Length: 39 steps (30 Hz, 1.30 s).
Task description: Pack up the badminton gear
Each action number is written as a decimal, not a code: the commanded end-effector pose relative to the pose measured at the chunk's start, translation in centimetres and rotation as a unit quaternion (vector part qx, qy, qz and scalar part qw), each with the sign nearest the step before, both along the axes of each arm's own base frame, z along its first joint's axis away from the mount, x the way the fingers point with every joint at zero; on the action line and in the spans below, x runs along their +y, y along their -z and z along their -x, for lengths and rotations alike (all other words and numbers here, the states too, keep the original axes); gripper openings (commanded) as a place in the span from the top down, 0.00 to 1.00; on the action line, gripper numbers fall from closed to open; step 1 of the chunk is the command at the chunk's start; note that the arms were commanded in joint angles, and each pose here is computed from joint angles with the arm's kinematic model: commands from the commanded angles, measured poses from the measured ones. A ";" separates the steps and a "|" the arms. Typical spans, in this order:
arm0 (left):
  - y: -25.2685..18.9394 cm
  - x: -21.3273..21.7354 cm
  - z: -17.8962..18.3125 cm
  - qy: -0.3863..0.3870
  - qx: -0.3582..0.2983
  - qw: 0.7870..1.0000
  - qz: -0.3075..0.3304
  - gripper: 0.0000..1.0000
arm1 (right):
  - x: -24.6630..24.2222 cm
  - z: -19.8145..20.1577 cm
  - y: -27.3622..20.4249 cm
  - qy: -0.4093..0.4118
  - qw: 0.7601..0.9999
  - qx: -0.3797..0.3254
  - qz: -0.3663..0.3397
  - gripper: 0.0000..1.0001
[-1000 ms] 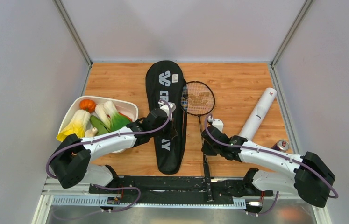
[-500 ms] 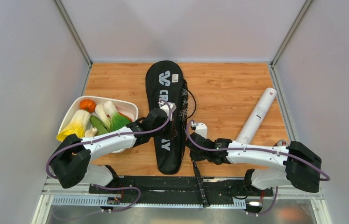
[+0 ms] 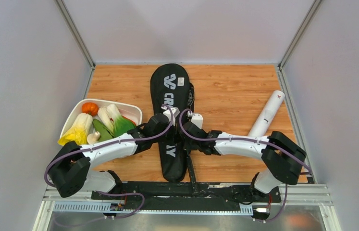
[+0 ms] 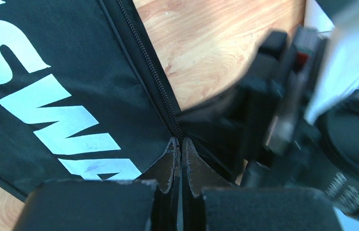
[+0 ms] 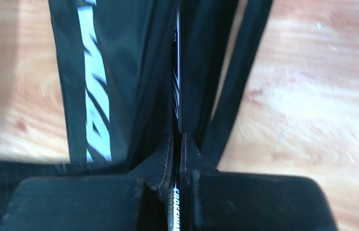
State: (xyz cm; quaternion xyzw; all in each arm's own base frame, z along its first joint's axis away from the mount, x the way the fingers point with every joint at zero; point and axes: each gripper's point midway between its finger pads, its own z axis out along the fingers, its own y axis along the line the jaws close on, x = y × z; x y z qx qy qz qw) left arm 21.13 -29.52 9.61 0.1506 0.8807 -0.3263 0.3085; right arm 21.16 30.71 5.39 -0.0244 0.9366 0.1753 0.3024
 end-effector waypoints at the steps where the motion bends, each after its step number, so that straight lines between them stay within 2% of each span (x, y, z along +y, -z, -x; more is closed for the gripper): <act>1: -2.6 -1.3 0.7 0.013 -0.007 0.997 0.070 1.00 | 3.4 -4.9 -2.5 0.039 0.994 -0.032 -0.094 1.00; 4: -2.5 -1.1 1.0 0.006 0.001 0.997 0.077 1.00 | 3.8 -6.5 -1.6 0.057 0.990 -0.010 -0.127 1.00; 12: -1.9 -0.8 1.8 -0.012 0.022 0.994 0.105 1.00 | 5.6 -8.6 -2.4 0.056 0.981 -0.023 -0.183 0.98; 19: -0.9 -0.2 1.4 -0.025 0.022 0.996 0.080 1.00 | 4.5 -5.3 -2.5 -0.033 0.982 -0.003 -0.184 0.62; 23: -1.0 -0.2 1.0 -0.029 0.015 0.997 0.075 1.00 | 2.2 -2.6 -1.8 -0.081 0.981 0.015 -0.174 0.51; 29: -1.2 -0.2 0.6 -0.031 0.010 0.997 0.071 1.00 | 0.2 1.2 -1.8 -0.122 0.974 0.030 -0.189 0.49; 39: -1.4 -0.4 0.6 -0.030 0.013 0.997 0.073 1.00 | 1.5 1.8 -2.2 -0.126 0.969 0.034 -0.208 0.48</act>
